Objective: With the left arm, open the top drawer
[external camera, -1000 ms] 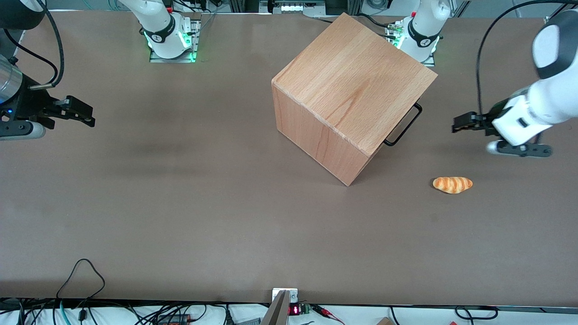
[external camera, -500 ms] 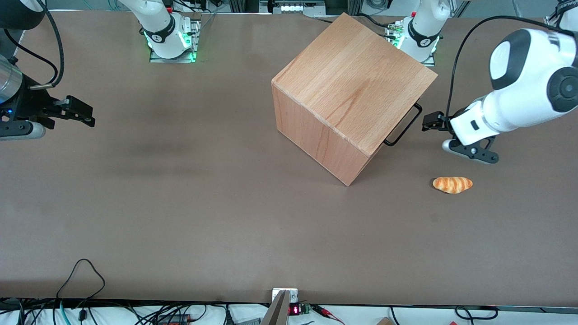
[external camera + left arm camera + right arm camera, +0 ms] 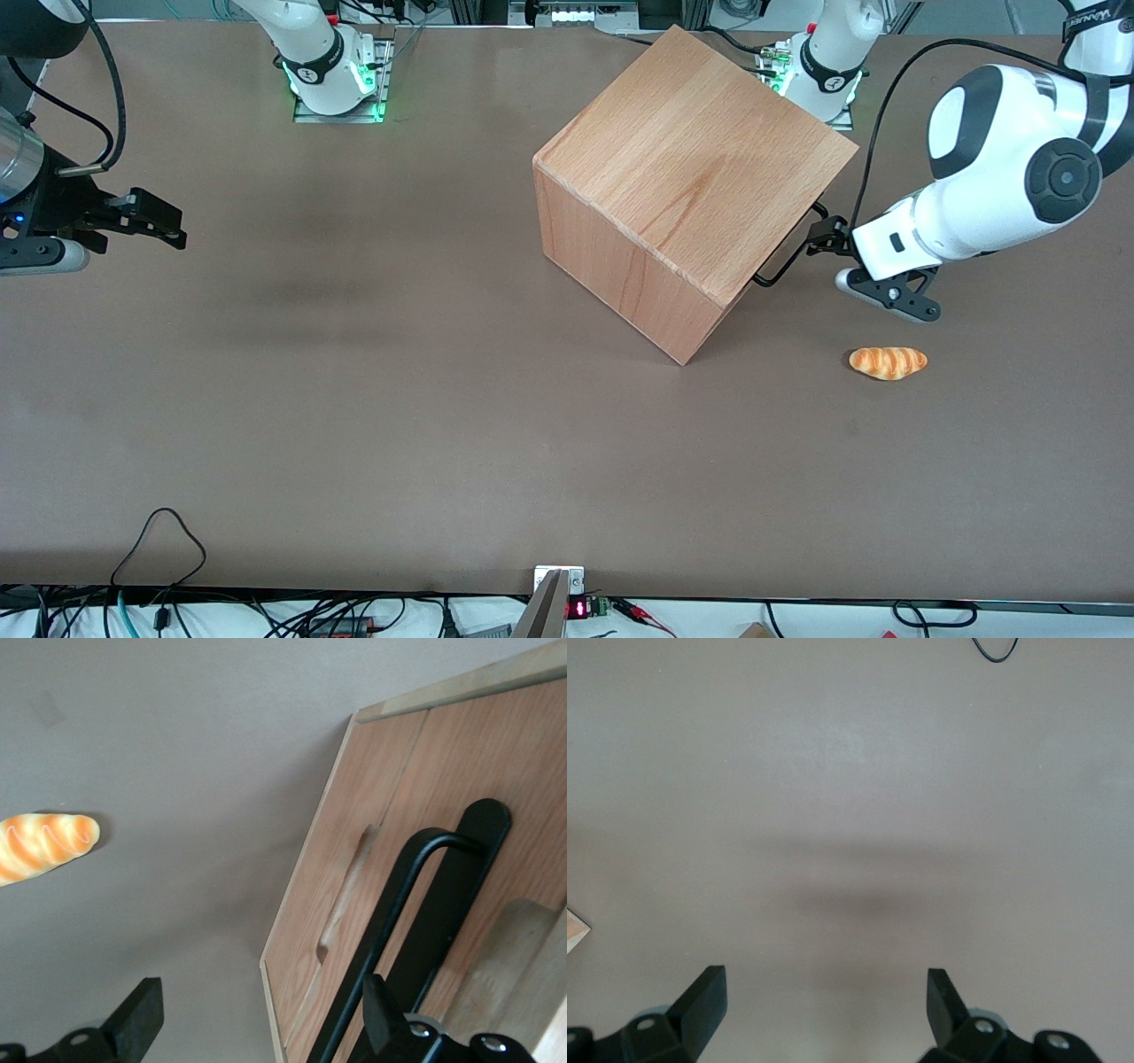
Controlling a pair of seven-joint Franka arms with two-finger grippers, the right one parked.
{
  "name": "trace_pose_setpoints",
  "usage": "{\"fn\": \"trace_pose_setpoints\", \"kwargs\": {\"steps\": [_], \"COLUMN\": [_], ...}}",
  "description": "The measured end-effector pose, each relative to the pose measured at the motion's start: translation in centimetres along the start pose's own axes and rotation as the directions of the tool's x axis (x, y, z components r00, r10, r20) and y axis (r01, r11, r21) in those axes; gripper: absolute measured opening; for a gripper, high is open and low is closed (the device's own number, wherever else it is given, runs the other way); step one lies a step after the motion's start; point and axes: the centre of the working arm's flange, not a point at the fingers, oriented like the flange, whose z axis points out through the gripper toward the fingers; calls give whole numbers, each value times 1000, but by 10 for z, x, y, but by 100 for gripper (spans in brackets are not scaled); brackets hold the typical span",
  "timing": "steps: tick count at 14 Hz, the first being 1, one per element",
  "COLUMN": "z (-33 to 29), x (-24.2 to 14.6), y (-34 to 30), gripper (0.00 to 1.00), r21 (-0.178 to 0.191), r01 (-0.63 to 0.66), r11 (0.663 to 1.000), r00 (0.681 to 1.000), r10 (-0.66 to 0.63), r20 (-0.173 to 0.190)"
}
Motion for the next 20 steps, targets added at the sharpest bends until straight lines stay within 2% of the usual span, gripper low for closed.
{"fn": "trace_pose_setpoints", "kwargs": {"steps": [3, 5, 10, 16, 18, 20], "z": [12, 12, 14, 38, 45, 47], "x": [2, 3, 6, 9, 9, 11], "y": [11, 10, 6, 2, 1, -5], "gripper": [99, 99, 99, 100, 100, 100], "r21": [-33, -41, -27, -25, -21, -8], "r01": [-39, -68, -151, -183, -184, -174], "r11": [999, 997, 988, 983, 983, 985], "r00": [999, 998, 987, 982, 982, 982], "r10": [39, 68, 150, 182, 183, 172], "r20": [-6, -13, -52, -43, -49, -74]}}
